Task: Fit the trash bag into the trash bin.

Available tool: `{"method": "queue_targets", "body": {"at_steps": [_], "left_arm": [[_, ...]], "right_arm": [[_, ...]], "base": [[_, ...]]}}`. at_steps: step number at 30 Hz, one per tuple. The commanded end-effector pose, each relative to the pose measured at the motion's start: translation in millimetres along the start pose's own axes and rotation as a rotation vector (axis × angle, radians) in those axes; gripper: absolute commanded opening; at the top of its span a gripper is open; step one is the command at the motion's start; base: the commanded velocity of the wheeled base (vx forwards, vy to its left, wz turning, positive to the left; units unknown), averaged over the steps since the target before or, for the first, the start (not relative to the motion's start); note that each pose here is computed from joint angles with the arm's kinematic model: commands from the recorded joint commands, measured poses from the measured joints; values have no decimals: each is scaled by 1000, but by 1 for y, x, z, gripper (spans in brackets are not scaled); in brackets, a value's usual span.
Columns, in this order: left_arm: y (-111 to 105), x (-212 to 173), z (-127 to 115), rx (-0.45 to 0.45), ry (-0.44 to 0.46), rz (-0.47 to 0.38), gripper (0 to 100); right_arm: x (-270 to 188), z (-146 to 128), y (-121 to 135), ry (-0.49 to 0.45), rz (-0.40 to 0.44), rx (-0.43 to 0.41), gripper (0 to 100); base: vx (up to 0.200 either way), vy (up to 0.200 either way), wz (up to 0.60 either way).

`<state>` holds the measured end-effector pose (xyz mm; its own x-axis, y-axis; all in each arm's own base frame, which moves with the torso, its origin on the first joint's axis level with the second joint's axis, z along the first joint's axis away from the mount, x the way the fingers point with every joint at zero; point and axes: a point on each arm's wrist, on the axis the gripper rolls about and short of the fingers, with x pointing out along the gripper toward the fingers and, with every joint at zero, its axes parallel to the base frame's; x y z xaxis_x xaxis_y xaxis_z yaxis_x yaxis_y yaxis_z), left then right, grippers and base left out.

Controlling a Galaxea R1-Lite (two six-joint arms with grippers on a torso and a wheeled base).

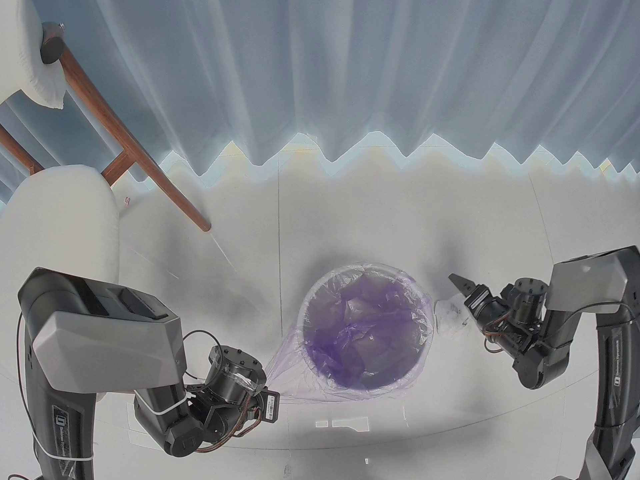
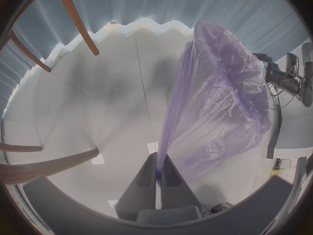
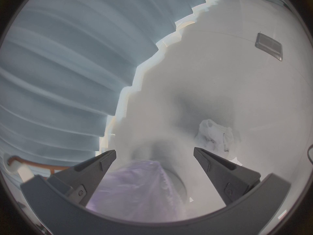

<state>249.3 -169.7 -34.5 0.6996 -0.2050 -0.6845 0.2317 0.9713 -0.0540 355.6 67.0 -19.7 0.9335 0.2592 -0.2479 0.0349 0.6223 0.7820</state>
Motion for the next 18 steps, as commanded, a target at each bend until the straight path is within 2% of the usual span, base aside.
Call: {"method": "queue_targets", "body": {"at_steps": [1, 5, 8, 11, 18], "left_arm": [[0, 0, 1, -7, -4, 11, 0], [-4, -1, 13, -46, -50, -32, 0], [-5, -4, 15, -76, -42, -82, 0], [-4, -6, 14, -73, -37, -82, 0], [-6, -5, 18, -65, -70, -53, 0]], "right_arm": [[-66, 44, 50, -85, 104, 101, 100], [-87, 50, 62, -103, 132, 95, 100], [-96, 49, 62, -99, 121, 95, 100], [-100, 46, 60, -92, 104, 93, 100], [-104, 48, 62, -100, 108, 91, 100]], "base": [[0, 0, 0], [0, 0, 0], [0, 0, 0], [-200, 0, 0], [0, 0, 0]]}}
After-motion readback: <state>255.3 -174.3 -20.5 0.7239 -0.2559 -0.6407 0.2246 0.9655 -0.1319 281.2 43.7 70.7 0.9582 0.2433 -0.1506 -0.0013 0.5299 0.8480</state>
